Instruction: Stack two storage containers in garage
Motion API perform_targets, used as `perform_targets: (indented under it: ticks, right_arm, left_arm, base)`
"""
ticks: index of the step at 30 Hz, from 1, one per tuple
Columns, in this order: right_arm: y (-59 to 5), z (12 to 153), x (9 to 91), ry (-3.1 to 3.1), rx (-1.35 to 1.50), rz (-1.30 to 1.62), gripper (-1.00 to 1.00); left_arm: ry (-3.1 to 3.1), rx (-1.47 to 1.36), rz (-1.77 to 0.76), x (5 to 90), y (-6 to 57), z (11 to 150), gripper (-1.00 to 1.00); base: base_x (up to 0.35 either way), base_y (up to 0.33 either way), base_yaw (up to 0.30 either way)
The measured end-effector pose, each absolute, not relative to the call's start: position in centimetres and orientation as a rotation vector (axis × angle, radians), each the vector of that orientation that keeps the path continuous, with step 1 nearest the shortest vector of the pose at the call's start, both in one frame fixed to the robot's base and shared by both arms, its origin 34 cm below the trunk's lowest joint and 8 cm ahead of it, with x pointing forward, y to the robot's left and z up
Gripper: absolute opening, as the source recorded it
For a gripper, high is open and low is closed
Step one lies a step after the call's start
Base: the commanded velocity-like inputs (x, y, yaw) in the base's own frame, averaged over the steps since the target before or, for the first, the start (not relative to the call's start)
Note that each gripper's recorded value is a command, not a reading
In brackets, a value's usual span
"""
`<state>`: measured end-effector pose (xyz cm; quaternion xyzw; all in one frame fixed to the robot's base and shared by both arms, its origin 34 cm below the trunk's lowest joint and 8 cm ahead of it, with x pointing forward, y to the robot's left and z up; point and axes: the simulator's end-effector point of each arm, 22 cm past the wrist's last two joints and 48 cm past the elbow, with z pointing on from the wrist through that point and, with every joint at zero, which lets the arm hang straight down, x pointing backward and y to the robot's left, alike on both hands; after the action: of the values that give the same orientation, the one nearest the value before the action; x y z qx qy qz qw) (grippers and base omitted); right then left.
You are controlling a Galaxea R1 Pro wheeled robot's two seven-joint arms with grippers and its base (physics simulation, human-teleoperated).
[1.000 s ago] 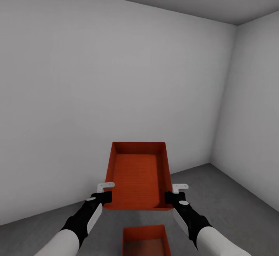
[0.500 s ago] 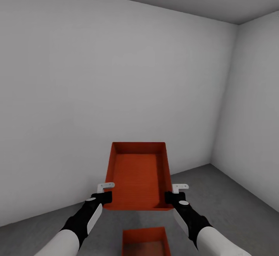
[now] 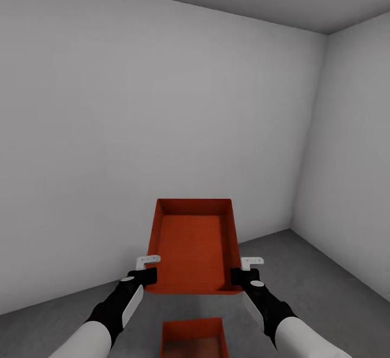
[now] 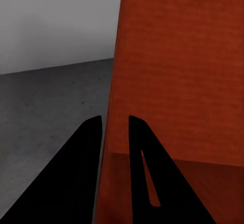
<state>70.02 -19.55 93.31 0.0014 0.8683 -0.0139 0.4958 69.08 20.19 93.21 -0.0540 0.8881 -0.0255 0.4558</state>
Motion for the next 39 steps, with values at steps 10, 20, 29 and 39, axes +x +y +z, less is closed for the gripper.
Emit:
perform_targets:
  ticks: [10,20,29,39]
  right_arm:
    - [-19.6,93.3,70.0,2.104,0.004,-0.034,-1.0]
    - [-19.6,93.3,70.0,2.105,0.004,-0.033,-1.0]
    - [-19.5,92.7,69.9,2.117,0.005,-0.034,-1.0]
    - [-19.5,91.8,69.8,2.133,0.005,-0.035,-1.0]
  left_arm:
    - [2.191,-0.134,-0.063,69.1,20.2,93.2,-1.0]
    - [2.191,-0.133,-0.063,69.1,20.2,93.2,-1.0]
    - [2.204,-0.134,-0.063,69.0,20.3,92.6,-1.0]
    - [2.219,-0.135,-0.062,68.8,20.3,91.7,-1.0]
  base:
    - [0.0,-0.002,0.0]
    - [0.0,0.0,0.0]
    - [0.0,0.0,0.0]
    - [0.0,0.0,0.0]
